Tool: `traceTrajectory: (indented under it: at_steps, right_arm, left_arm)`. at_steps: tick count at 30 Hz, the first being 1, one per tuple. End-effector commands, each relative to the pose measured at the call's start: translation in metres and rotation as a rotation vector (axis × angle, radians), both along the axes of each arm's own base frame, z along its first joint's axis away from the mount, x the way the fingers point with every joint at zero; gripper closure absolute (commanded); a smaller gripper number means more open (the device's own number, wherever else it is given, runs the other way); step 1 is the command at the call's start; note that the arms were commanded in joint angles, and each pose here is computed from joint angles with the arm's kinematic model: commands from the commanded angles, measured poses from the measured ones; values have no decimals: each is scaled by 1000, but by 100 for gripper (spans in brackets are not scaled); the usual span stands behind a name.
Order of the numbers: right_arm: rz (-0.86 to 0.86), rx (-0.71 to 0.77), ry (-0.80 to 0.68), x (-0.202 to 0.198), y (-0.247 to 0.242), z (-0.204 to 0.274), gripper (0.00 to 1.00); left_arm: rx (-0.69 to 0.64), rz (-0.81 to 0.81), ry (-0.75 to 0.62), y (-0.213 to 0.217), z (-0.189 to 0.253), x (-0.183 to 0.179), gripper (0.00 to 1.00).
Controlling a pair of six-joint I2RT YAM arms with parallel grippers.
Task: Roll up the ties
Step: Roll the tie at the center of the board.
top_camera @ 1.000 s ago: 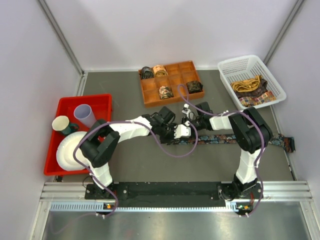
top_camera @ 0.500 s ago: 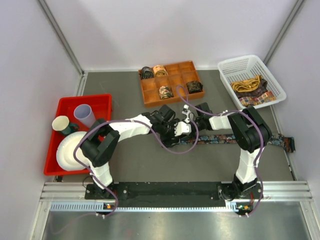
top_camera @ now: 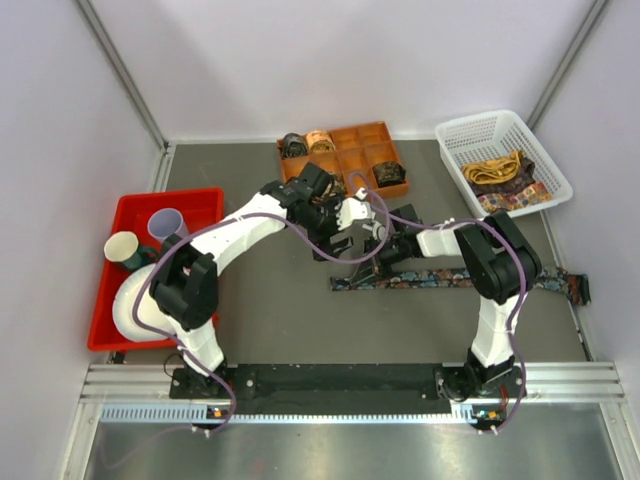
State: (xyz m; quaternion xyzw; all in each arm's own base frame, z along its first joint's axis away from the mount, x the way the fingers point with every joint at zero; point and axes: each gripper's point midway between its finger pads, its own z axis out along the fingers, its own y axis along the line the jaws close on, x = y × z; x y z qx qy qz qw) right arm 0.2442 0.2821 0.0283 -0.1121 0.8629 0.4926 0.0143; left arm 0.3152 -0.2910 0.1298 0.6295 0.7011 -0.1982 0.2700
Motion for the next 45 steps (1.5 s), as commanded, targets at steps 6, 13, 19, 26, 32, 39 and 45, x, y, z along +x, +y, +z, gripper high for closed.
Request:
traceTrajectory:
  at_steps: [6, 13, 19, 26, 32, 39, 45]
  right_arm:
    - [73, 0, -46, 4, 3, 9, 100]
    - [84, -6, -57, 3, 1, 8, 100]
    - [92, 14, -60, 1, 3, 15, 100]
    - [101, 19, -57, -2, 1, 20, 100]
    - [95, 31, -52, 0, 3, 27, 100]
    - [102, 31, -45, 3, 5, 26, 100]
    - [107, 31, -36, 5, 4, 25, 100]
  left_arm:
    - [-14, 48, 170, 31, -33, -52, 9]
    - [-153, -5, 68, 34, -41, -77, 5]
    - [-215, -31, -26, 23, -29, -61, 5]
    - [-283, -149, -45, -1, -39, -64, 4]
    - [-206, -194, -5, -15, -63, -66, 3]
    - [-125, -124, -27, -25, -81, -47, 6]
    - [-68, -116, -5, -29, -97, -46, 15]
